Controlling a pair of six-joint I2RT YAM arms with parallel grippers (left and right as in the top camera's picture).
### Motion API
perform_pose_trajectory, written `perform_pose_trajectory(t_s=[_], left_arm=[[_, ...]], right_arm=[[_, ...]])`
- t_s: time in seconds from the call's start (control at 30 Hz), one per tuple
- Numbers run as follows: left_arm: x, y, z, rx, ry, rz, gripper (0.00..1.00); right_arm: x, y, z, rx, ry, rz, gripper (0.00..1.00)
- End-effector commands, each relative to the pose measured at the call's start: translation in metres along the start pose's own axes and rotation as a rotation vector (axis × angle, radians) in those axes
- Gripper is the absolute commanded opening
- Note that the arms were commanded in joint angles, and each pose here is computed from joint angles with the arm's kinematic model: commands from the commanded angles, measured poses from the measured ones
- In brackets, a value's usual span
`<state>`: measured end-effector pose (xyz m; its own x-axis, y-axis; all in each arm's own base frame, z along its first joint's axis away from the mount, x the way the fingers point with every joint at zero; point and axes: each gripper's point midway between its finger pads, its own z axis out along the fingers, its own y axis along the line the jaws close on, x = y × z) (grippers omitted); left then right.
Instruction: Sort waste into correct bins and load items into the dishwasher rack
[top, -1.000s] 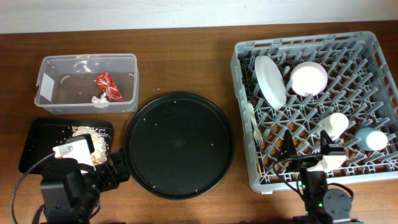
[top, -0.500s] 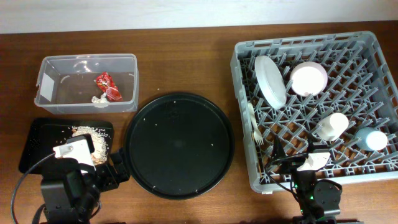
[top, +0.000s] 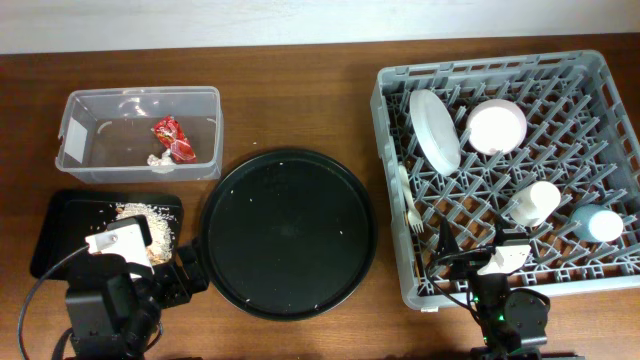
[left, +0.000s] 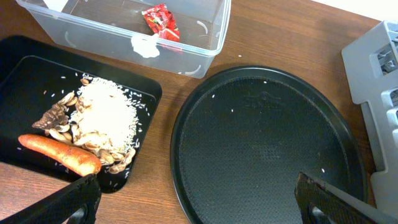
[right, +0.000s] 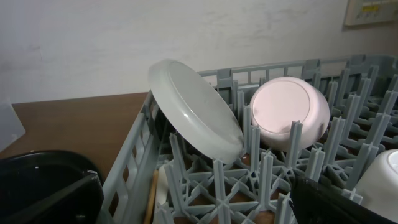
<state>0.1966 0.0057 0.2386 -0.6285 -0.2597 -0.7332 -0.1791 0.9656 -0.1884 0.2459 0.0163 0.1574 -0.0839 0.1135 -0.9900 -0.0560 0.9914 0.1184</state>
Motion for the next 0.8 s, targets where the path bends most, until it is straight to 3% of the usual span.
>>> perform_pose_trajectory(t_s=[0.0,0.33,0.63,0.77], left_arm=[[0.000,-0.002,-0.001,0.011,-0.002,-0.007,0.99],[0.015,0.004,0.005,-0.002,0.013,-0.006,0.99],[0.028,-0.013,0.052,0.162,-0.339,0.055,0.99],[0.023,-0.025,0.060,0.233,-0.530,0.163,0.99]], right_arm=[[0.002,0.003,0.000,-0.017,0.003,-0.008,0.99],[0.002,0.003,0.000,-0.017,0.003,-0.008,0.99],[0.002,0.003,0.000,-0.017,0.003,-0.008,0.99],[0.002,0.003,0.000,-0.017,0.003,-0.008,0.99]])
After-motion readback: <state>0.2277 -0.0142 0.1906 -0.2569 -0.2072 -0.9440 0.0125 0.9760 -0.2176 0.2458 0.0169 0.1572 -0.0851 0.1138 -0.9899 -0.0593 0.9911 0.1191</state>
